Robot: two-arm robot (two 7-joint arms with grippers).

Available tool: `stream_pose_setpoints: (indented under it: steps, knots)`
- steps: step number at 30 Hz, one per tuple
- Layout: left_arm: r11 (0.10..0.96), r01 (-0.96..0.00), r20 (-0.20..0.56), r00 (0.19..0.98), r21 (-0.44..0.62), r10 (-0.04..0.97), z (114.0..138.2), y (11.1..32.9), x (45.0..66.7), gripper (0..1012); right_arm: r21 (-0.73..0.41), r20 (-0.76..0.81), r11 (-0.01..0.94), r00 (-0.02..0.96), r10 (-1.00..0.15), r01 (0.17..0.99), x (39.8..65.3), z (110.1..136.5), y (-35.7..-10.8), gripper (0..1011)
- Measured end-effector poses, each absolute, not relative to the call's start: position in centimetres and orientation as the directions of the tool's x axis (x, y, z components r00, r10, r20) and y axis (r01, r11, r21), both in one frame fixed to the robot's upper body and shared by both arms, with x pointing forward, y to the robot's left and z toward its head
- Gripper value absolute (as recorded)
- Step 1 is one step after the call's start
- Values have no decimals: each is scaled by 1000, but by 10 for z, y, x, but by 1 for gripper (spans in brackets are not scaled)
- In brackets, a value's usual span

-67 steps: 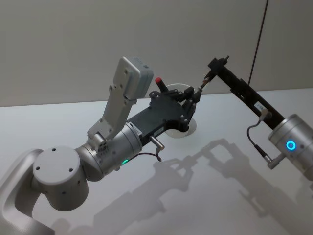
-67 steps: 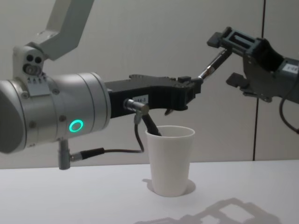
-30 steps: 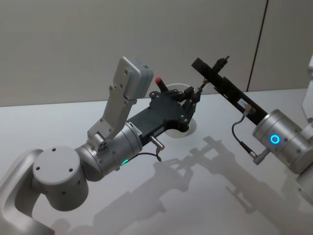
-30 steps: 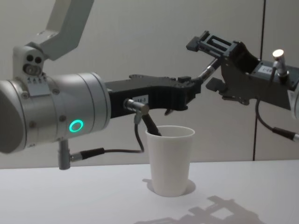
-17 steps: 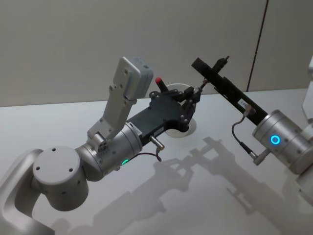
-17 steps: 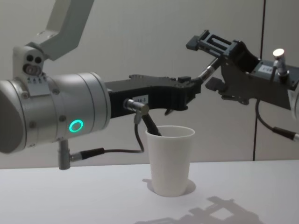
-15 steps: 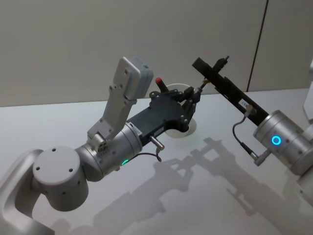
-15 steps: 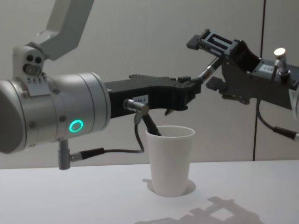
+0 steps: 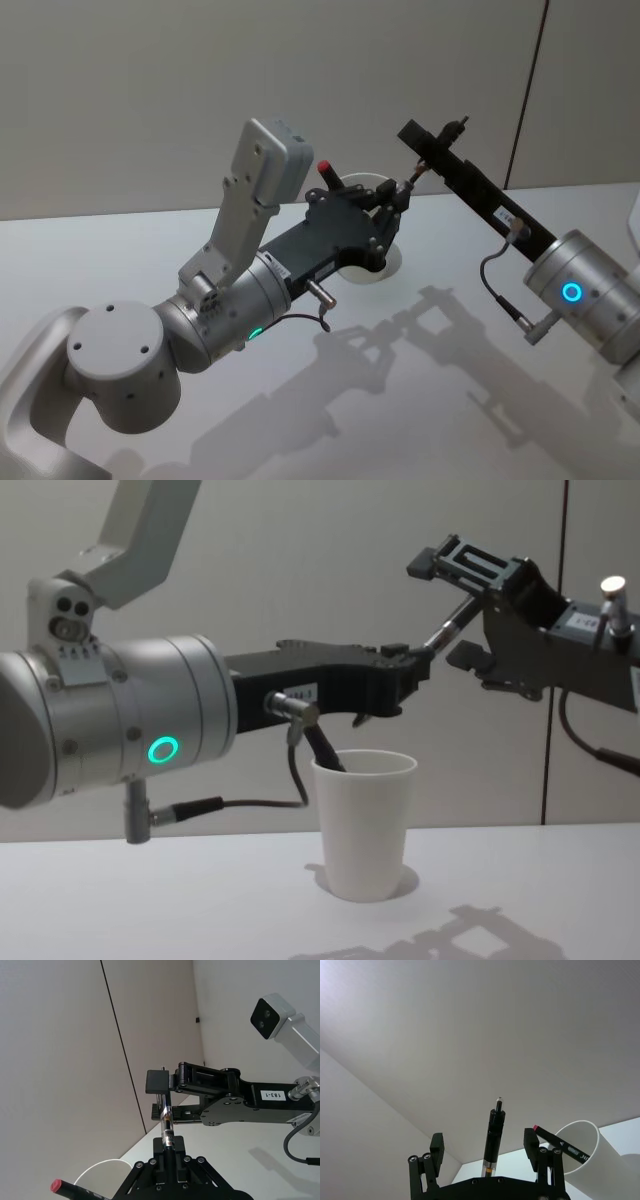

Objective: Place the pen into the pen holder.

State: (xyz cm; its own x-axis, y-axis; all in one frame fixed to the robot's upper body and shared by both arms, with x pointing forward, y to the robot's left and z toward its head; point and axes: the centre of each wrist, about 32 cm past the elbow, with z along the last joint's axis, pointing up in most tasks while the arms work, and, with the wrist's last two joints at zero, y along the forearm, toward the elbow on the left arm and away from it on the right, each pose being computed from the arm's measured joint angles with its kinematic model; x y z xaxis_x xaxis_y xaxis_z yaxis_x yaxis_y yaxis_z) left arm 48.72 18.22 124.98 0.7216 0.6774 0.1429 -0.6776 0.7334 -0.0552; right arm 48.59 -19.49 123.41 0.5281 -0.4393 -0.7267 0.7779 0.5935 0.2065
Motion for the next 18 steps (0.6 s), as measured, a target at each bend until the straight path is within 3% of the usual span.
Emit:
stream_pose_setpoints:
  steps: [10, 18]
  knots:
    - [733, -678, 143, 722, -55, 677, 1250, 182, 487, 121, 208, -729, 594, 528, -436, 778, 484, 1234, -195, 996]
    - [733, -678, 143, 722, -55, 677, 1250, 182, 487, 121, 208, -730, 593, 527, -435, 778, 484, 1235, -196, 814]
